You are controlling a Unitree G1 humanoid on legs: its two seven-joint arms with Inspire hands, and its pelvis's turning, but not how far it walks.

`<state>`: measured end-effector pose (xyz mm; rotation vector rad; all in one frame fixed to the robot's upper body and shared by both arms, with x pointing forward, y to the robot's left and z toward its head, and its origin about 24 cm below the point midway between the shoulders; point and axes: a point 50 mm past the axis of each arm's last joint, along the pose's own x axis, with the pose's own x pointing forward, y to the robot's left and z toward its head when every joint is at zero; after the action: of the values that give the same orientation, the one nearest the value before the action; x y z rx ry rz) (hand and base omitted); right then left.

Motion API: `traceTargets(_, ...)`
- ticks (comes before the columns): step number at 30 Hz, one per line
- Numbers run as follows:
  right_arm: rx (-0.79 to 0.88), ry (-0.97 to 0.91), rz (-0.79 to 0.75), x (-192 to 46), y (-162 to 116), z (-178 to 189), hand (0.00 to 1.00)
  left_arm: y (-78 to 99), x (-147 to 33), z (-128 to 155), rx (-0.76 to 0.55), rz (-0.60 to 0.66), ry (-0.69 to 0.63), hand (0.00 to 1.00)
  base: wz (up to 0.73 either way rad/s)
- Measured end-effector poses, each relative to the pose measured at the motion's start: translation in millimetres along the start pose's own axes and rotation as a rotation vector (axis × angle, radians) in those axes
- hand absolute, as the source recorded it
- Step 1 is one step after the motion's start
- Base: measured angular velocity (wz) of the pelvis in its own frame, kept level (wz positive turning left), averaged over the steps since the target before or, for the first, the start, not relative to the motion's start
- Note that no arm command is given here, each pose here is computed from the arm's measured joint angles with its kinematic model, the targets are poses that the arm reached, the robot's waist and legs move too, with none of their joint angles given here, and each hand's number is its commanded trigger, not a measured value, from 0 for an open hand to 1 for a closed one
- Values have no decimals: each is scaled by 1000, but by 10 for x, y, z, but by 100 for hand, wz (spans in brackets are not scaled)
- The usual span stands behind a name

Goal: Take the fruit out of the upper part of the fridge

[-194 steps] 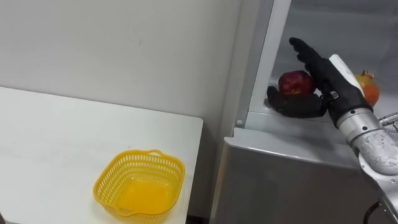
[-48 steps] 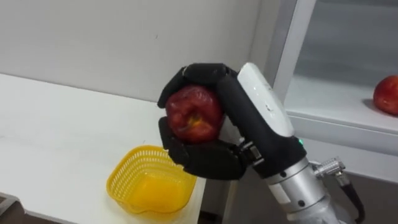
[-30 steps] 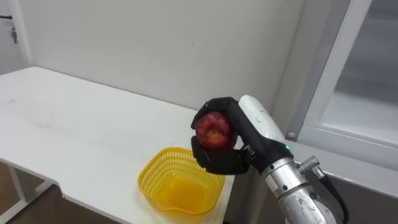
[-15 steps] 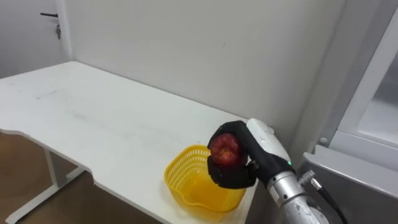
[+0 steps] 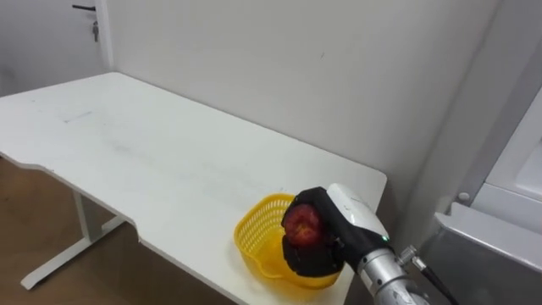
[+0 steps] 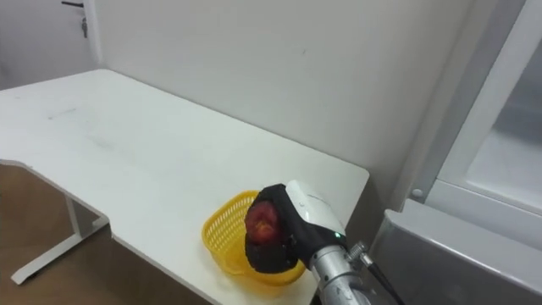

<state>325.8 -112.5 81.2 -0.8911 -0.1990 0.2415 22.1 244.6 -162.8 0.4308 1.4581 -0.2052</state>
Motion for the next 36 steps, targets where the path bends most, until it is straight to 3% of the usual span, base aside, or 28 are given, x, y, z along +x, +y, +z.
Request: traceTargets(36,0,0,-1,0,-2,-3,0,25,3,46,2,9,-10,0,0)
